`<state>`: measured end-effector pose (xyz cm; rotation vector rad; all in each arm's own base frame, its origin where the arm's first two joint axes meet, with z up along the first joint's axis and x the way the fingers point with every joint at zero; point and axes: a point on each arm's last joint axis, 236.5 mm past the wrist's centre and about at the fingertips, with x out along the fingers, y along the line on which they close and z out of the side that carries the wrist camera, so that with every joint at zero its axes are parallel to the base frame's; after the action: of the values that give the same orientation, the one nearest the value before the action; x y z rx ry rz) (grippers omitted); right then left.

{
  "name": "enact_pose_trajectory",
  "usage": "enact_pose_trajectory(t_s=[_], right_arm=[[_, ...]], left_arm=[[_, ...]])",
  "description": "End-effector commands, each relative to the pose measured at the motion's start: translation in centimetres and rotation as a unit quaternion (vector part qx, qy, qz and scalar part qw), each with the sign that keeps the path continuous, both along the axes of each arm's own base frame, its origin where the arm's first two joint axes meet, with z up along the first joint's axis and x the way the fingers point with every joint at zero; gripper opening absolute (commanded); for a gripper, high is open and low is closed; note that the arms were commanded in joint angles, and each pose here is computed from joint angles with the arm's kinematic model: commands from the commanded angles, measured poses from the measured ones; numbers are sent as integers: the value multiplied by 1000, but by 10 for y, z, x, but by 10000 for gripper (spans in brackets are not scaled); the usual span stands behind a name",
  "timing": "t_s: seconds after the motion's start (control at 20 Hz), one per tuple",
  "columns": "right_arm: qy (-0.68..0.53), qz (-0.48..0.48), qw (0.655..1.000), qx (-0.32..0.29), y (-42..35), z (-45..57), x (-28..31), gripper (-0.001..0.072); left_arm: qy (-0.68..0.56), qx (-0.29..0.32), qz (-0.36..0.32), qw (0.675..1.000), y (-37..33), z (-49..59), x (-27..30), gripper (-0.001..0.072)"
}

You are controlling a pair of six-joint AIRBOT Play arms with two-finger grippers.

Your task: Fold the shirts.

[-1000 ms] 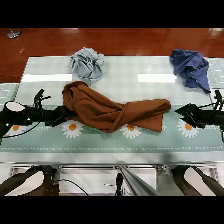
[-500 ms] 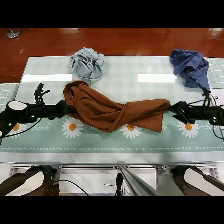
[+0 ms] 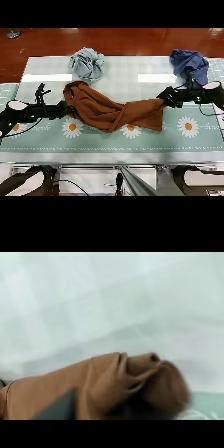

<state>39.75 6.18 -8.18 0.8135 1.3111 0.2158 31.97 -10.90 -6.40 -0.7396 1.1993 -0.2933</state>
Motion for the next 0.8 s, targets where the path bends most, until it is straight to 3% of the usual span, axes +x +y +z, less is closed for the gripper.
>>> enact_pose_trajectory(t_s=[0.0,0.1,0.25,0.4,0.6,0.75], right_arm=[[26,42,999,11,25,-6,-2,19],[-2,83,996,20,31,33,11,19],[-147,107,983,-26,20,157,67,19],[-333,113,932,-89,16,329,80,19],[-477,103,857,-163,19,480,-4,19],[-507,120,828,-206,27,515,-89,19]], left_arm=[[-17,1,2,1000,7,11,10,31],[-51,-20,6,998,14,50,35,31],[-186,-57,5,981,20,178,91,30],[-377,-17,4,926,30,342,119,30],[-538,-1,-4,843,18,519,72,29],[-572,68,-15,817,16,563,24,30]])
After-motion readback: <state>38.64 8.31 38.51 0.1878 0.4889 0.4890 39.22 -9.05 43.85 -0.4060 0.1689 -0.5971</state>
